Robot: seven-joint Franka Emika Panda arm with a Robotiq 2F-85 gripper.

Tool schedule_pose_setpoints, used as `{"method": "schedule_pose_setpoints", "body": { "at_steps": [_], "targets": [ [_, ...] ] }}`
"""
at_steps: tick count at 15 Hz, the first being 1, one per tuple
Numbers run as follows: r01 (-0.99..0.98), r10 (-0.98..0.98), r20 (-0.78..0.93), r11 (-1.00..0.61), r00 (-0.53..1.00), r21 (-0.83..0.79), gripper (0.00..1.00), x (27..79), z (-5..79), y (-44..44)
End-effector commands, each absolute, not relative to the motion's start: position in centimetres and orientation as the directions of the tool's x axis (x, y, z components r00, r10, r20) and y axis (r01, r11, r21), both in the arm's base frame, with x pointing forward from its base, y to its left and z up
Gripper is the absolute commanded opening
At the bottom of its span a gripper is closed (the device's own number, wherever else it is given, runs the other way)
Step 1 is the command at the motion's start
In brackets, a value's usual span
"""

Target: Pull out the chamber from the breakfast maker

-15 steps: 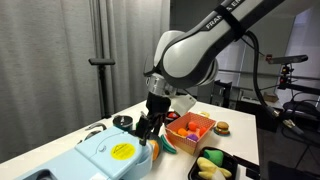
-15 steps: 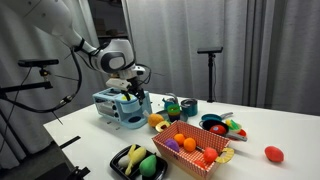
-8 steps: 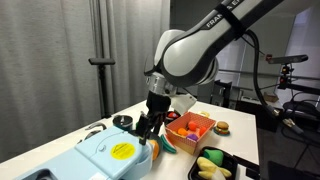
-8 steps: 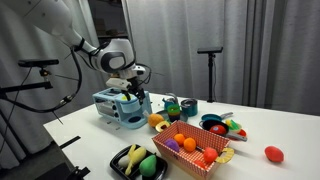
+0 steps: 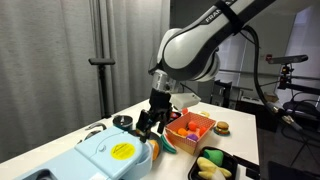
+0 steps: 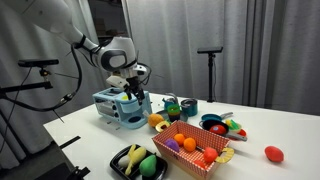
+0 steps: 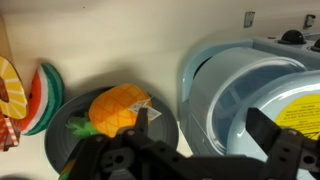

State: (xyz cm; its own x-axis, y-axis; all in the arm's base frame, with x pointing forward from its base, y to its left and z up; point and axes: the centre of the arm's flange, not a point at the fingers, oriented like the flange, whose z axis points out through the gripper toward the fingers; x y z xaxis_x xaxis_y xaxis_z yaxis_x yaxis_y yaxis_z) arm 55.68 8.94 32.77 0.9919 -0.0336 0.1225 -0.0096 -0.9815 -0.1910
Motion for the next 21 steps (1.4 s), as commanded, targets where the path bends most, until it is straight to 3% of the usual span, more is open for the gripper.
{"method": "schedule_pose_setpoints", "body": {
  "at_steps": [1, 9, 13, 21],
  "targets": [
    [-0.111, -0.125, 0.058, -0.972, 0.990, -0.207, 1.00, 55.6, 34.3, 8.5],
    [-0.163, -0.164, 0.004, -0.984, 0.986, -0.071, 1.00, 55.2, 33.7, 7.8],
    [-0.098, -0.112, 0.103, -0.986, 0.988, -0.135, 1.00, 55.4, 32.9, 8.2],
    [-0.089, -0.105, 0.072, -0.977, 0.992, -0.194, 1.00, 55.3, 30.4, 8.4]
  ]
}}
